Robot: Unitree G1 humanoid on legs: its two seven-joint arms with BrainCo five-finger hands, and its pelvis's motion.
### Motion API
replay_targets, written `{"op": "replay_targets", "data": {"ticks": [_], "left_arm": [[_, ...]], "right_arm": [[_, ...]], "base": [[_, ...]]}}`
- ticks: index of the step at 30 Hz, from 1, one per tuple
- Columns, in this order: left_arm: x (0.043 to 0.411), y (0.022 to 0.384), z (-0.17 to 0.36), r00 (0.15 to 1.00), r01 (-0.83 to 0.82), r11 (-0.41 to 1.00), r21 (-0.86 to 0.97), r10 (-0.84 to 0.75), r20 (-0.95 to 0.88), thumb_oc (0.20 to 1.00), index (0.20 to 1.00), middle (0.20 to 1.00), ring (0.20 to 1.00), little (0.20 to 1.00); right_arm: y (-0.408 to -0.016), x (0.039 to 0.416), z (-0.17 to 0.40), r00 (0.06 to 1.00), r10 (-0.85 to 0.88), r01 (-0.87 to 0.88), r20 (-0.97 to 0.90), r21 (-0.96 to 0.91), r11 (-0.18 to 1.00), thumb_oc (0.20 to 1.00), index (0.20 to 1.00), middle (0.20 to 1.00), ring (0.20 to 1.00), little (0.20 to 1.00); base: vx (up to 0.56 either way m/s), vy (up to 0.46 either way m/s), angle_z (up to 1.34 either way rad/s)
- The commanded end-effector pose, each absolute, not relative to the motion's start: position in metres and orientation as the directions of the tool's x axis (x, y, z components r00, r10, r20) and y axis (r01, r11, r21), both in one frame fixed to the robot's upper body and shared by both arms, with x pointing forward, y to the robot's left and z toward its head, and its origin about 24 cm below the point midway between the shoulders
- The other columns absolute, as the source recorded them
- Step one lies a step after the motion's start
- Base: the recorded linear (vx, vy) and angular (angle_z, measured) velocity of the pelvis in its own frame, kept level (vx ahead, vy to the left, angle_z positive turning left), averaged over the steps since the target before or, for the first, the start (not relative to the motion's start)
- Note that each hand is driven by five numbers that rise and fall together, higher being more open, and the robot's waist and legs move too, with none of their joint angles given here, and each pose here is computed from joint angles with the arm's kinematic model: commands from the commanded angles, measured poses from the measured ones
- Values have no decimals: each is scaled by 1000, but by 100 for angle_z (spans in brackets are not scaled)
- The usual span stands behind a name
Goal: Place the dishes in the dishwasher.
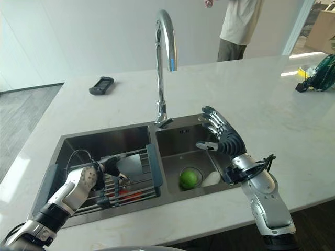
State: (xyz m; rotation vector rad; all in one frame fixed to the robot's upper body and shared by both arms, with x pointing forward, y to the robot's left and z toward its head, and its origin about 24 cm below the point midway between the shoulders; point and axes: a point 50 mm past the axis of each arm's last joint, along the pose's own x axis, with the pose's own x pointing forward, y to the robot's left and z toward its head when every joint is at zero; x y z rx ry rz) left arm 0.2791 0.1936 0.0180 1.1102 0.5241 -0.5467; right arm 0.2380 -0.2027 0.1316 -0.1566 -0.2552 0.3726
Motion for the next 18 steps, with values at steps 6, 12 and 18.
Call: {"op": "replay_targets", "data": {"ticks": [6,12,18], "left_arm": [[287,219,17,641,730,338,594,-36,-767,1000,1000,1000,1000,1000],[288,224,21,636,731,337,594,-19,-772,1000,1000,1000,1000,1000],[285,228,16,613,741,354,571,-8,-790,1000,1000,1000,1000,1000]], "right_arm": [[-195,249,174,823,431,-346,370,-274,897,1000,1000,1000,1000,1000],[-197,249,175,825,429,-344,368,-275,898,1000,1000,1000,1000,1000],[-197,249,174,827,432,-348,359,-277,896,1000,1000,1000,1000,1000]], "base": [[0,10,-8],[0,0,0],[5,2,0]]}}
